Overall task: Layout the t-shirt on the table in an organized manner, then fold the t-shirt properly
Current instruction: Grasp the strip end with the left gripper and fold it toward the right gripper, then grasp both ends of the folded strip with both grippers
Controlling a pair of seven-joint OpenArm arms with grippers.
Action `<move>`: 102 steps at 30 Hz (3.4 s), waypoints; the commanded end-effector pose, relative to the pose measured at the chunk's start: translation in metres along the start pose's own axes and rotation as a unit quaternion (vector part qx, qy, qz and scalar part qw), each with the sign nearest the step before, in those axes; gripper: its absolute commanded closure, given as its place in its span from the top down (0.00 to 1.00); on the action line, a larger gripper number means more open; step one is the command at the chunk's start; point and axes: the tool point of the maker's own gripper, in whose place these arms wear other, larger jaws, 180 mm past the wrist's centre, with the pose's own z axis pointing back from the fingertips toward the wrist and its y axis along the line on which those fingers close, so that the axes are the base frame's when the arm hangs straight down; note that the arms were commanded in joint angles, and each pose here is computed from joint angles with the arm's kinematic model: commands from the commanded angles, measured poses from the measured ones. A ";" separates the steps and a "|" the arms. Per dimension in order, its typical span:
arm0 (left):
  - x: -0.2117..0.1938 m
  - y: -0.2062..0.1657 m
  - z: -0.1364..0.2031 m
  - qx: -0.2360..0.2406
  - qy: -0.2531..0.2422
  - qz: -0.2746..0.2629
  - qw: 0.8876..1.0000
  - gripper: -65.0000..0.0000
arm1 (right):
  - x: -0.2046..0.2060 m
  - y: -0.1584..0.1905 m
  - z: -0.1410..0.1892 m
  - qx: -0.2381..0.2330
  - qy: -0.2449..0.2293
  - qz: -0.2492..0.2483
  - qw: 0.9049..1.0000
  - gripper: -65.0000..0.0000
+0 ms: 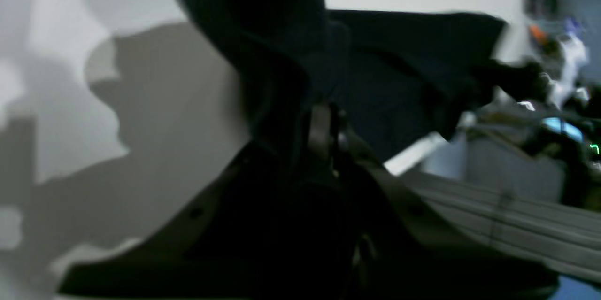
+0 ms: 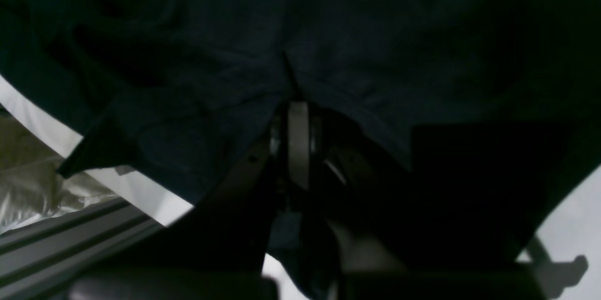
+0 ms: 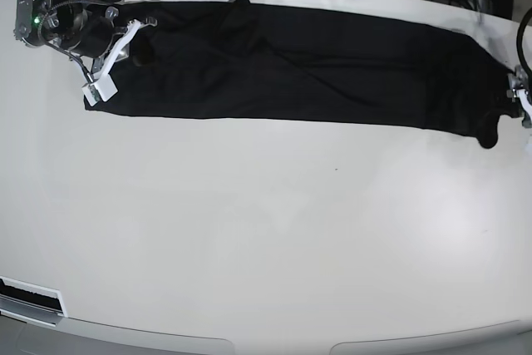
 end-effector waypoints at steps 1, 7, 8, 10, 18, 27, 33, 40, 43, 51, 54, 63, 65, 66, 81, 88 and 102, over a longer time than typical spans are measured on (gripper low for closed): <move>0.009 -0.007 0.006 -0.004 -0.007 -0.020 1.000 0.00 | 0.009 0.000 0.004 0.002 -0.015 0.009 1.000 0.00; -0.009 -0.052 -0.033 -0.064 -0.005 -0.052 0.997 0.00 | 0.009 0.000 0.004 0.002 -0.016 0.009 1.000 0.00; -0.012 -0.061 -0.040 -0.076 -0.007 -0.055 0.996 0.00 | 0.009 0.000 0.004 0.002 -0.015 0.009 1.000 0.00; -0.018 -0.075 -0.051 -0.095 -0.011 -0.057 0.994 0.00 | 0.008 -0.001 0.004 0.001 -0.013 0.009 1.000 0.00; -0.020 -0.103 -0.083 -0.148 -0.054 -0.028 0.987 0.00 | 0.009 -0.001 0.004 0.001 -0.014 0.010 1.000 0.00; -0.029 -0.128 -0.116 -0.179 -0.058 -0.016 0.982 0.00 | 0.009 -0.001 0.004 0.001 -0.014 0.010 1.000 0.00; -0.035 -0.142 -0.130 -0.199 -0.054 -0.012 0.978 0.32 | 0.008 -0.001 0.004 0.001 -0.012 0.010 1.000 0.00; -0.032 -0.156 -0.131 -0.228 -0.061 -0.007 0.972 0.65 | 0.008 -0.001 0.004 0.001 -0.011 0.010 1.000 0.00; -0.039 -0.163 -0.130 -0.231 -0.029 -0.035 0.972 0.65 | 0.008 0.000 0.004 0.002 -0.013 0.009 1.000 0.00; -0.016 -0.188 -0.107 -0.227 -0.041 -0.131 0.964 0.35 | 0.008 0.000 0.004 0.002 -0.013 0.009 1.000 0.00; -0.013 -0.200 -0.103 -0.229 -0.039 -0.152 0.961 0.34 | 0.009 0.000 0.004 0.003 -0.014 0.009 1.000 0.00; 0.038 -0.175 -0.051 -0.159 -0.147 -0.183 0.959 0.00 | 0.008 0.000 0.004 0.003 -0.012 0.009 1.000 0.00; 0.059 -0.153 -0.024 -0.108 -0.203 -0.178 0.957 0.00 | 0.008 0.000 0.004 0.002 -0.011 0.009 1.000 0.00; 0.064 -0.137 -0.015 -0.068 -0.215 -0.177 0.958 0.00 | 0.007 0.000 0.004 0.002 -0.010 0.009 1.000 0.00; -0.044 -0.122 -0.106 -0.019 -0.009 -0.156 0.987 0.00 | 0.018 0.008 0.005 0.027 -0.036 -0.007 0.999 0.00; -0.103 -0.219 -0.133 -0.235 0.074 -0.168 0.955 0.00 | 0.016 0.008 0.005 0.026 -0.031 -0.007 0.999 0.00; -0.032 -0.219 -0.104 -0.252 -0.023 -0.173 0.952 0.00 | 0.048 0.007 0.011 0.018 -0.060 0.026 0.998 0.00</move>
